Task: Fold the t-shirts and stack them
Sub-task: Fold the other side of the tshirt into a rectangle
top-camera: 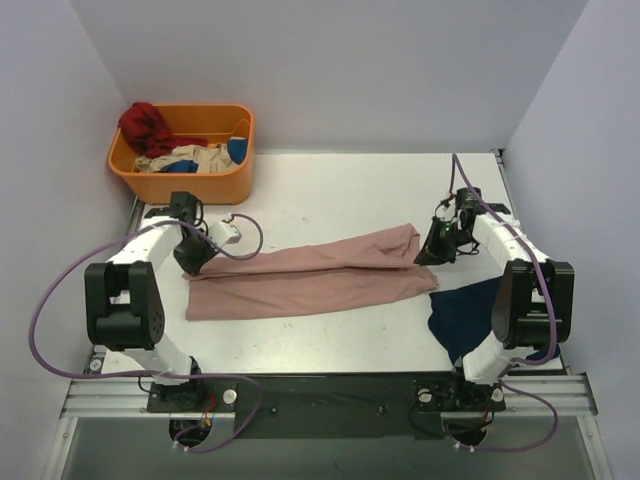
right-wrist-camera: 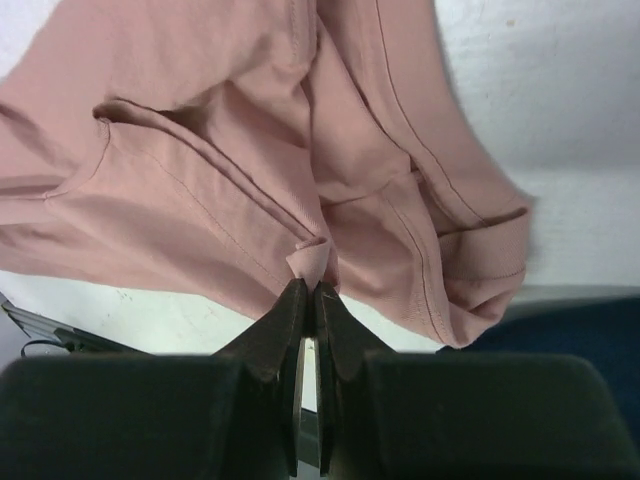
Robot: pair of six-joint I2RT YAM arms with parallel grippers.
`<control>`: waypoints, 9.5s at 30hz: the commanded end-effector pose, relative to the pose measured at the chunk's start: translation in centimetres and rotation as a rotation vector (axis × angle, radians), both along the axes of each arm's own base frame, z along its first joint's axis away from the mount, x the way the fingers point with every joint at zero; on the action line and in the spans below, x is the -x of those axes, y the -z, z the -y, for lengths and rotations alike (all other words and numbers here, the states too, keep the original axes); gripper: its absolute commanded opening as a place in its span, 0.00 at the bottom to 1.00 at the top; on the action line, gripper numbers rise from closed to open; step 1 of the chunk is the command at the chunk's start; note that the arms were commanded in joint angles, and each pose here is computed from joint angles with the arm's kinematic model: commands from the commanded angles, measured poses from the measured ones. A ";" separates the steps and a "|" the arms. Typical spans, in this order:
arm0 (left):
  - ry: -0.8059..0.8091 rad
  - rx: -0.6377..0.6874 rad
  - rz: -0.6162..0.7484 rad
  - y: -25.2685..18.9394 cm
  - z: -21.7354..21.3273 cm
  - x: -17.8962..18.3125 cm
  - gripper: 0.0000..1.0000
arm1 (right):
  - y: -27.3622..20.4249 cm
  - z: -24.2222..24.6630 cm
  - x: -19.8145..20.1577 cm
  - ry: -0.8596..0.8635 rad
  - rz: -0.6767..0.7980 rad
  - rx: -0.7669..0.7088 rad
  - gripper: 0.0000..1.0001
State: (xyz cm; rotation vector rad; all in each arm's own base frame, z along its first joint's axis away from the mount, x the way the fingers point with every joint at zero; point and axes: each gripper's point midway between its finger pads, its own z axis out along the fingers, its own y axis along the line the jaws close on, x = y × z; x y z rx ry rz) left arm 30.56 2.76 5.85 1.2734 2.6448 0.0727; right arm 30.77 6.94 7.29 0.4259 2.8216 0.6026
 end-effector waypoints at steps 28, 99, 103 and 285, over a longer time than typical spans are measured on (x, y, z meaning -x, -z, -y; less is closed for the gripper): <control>0.122 -0.153 -0.349 -4.1 -2.9 7.3 0.64 | -4.5 -7.5 -3.8 -0.304 0.213 0.164 0.57; -0.038 -0.046 -0.291 2.3 0.6 9.1 0.41 | 2.9 -13.3 -3.9 -0.534 0.075 0.222 0.00; -0.059 0.072 -0.264 0.7 2.7 7.6 0.53 | 2.9 -13.4 -3.9 -0.532 0.074 0.215 0.00; 0.471 0.363 0.117 1.0 38.4 2.1 0.26 | 3.6 -6.3 -4.6 -0.235 0.093 0.042 0.37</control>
